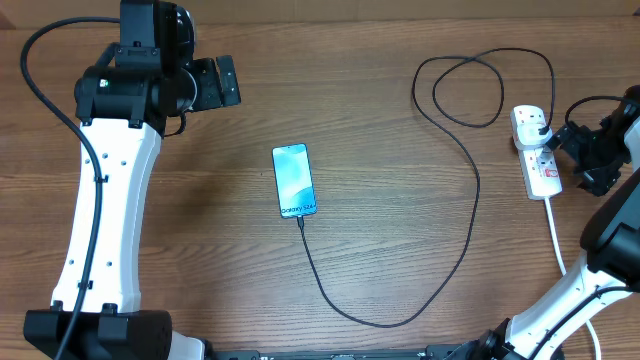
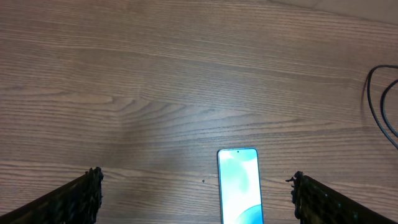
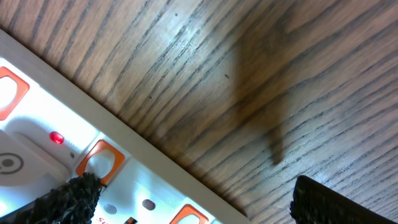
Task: Plug charger to phone and switch on socket
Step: 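Press the power strip's switch down with the right gripper, then lift the right gripper away from the power strip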
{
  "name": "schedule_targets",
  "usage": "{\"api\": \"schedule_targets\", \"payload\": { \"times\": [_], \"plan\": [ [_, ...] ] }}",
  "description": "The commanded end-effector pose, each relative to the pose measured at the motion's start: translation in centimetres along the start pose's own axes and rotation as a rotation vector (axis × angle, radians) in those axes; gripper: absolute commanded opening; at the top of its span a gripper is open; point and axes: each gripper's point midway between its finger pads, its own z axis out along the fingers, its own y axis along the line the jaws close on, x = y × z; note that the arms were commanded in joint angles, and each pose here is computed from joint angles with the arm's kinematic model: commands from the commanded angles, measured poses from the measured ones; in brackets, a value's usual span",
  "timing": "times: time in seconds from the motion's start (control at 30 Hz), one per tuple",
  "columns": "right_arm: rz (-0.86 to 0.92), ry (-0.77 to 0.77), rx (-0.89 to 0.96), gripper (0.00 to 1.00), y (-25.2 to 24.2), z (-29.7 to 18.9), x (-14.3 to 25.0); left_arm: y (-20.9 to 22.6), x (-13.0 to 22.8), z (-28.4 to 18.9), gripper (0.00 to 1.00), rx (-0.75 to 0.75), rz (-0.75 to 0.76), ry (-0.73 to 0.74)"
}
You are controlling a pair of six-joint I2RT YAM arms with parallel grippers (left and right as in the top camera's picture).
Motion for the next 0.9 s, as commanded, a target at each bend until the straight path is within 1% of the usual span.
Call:
{"api": "schedule_targets", "payload": {
  "times": [0.0,0.13,0.27,0.4,0.53,0.63,0.73,0.8,0.87],
  "plan": [
    [0.044,0.024,0.001,1.00,0.2,-0.1,0.7,-0.1,-0.1,0.1,1.00,-0.009,0.017,-0.002],
    [0.126,-0.015,0.025,1.00,-0.7,-2.5,0.5,-0.1,-0.1,0.1,0.99,-0.009,0.017,-0.003],
    [0.131,-0.099,0.010,1.00,-0.6,-7.0,0.3,-0.1,-0.1,0.1,1.00,-0.009,0.017,-0.003],
    [0.126,-0.163,-0.010,1.00,-0.4,-11.9,1.5,-0.1,-0.1,0.1,0.99,-0.009,0.017,-0.003],
    [0.147,-0.194,-0.033,1.00,0.0,-16.1,3.9,-0.1,-0.1,0.1,1.00,-0.009,0.017,-0.003],
    [0.118,-0.217,-0.049,1.00,0.9,-18.7,6.1,-0.1,-0.1,0.1,1.00,-0.009,0.017,-0.003],
    [0.051,-0.261,-0.083,1.00,2.6,-20.9,8.5,-0.1,-0.1,0.1,0.99,-0.009,0.017,-0.003],
    [-0.030,-0.297,-0.123,1.00,4.5,-22.2,11.1,-0.1,-0.1,0.1,1.00,-0.009,0.017,-0.003],
    [-0.077,-0.315,-0.149,0.99,5.4,-22.7,12.8,-0.1,-0.1,0.1,1.00,-0.009,0.017,-0.003]
  ]
}}
